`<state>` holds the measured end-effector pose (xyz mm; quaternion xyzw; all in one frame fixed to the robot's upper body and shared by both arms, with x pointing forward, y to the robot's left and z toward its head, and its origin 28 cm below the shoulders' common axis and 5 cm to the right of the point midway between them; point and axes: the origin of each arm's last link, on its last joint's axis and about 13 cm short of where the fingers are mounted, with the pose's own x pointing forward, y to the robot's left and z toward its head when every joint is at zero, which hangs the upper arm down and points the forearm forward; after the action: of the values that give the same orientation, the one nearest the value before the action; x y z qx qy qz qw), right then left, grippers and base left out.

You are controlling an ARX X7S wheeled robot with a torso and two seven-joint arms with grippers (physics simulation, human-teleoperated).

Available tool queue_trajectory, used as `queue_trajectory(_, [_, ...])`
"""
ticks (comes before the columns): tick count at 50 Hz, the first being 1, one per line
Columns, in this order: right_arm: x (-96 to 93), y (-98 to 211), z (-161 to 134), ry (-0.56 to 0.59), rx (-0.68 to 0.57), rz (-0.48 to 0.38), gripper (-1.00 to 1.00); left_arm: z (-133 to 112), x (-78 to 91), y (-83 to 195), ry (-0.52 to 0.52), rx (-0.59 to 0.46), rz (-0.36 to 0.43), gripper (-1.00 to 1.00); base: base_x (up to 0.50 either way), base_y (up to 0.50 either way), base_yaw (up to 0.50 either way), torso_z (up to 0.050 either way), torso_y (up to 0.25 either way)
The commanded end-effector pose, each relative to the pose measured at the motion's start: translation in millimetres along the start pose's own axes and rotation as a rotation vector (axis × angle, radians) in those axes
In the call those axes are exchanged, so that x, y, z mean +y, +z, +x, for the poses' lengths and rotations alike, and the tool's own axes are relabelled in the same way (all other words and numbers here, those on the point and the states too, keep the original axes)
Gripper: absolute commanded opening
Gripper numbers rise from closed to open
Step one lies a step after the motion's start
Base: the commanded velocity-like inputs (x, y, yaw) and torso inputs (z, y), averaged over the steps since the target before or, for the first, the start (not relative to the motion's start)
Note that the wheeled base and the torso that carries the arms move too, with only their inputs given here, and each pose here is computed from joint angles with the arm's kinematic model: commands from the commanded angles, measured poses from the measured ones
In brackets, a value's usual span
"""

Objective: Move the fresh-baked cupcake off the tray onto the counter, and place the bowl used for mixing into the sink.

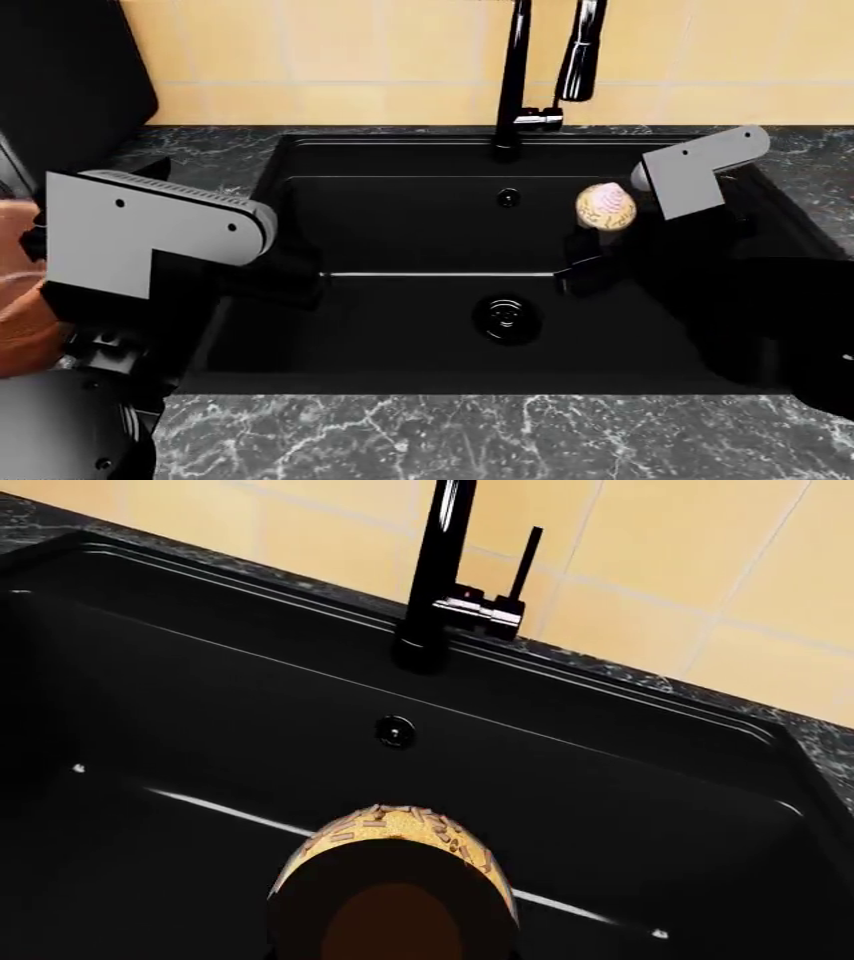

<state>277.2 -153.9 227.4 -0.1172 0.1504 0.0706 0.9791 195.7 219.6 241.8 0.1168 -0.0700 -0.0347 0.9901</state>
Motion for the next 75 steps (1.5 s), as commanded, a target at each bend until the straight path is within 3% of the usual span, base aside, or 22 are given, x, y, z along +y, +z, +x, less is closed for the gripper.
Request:
queue_trajectory(1, [-1.7, -0.1, 0.2, -0.005, -0.009, -0.011, -1.00, 0.9, -0.4, 1.0, -0.002, -0.001, 0.002, 1.00, 0.00, 0.49, 0.00, 0.000, 0.000])
queue_trajectory(40, [-2.5, -1.9, 0.8, -0.016, -0.014, -0.009, -1.00, 0.2, -0.5, 0.3, 0.000, 0.000, 0.001, 1.00, 0.00, 0.45, 0.00, 0.000, 0.000])
queue_trajectory(60, [-3.3, 0.3, 3.8, -0.017, -0.024, 0.001, -1.00, 4.4, -1.3, 1.2, -0.006, -0.001, -0.005, 1.00, 0.00, 0.08, 0.00, 0.000, 0.000])
queue_trajectory(67, [2.7, 6.0, 5.8, 0.047, -0.054, 0.018, -1.00, 4.0, -0.5, -0.1, 0.004, -0.001, -0.007, 1.00, 0.00, 0.00, 0.00, 0.000, 0.000])
queue_trajectory(75, [16.5, 43.7, 23.5, 0.165, -0.152, 0.027, -1.00, 0.0, 1.0, -1.3, 0.004, 0.002, -0.019, 1.00, 0.00, 0.00, 0.00, 0.000, 0.000])
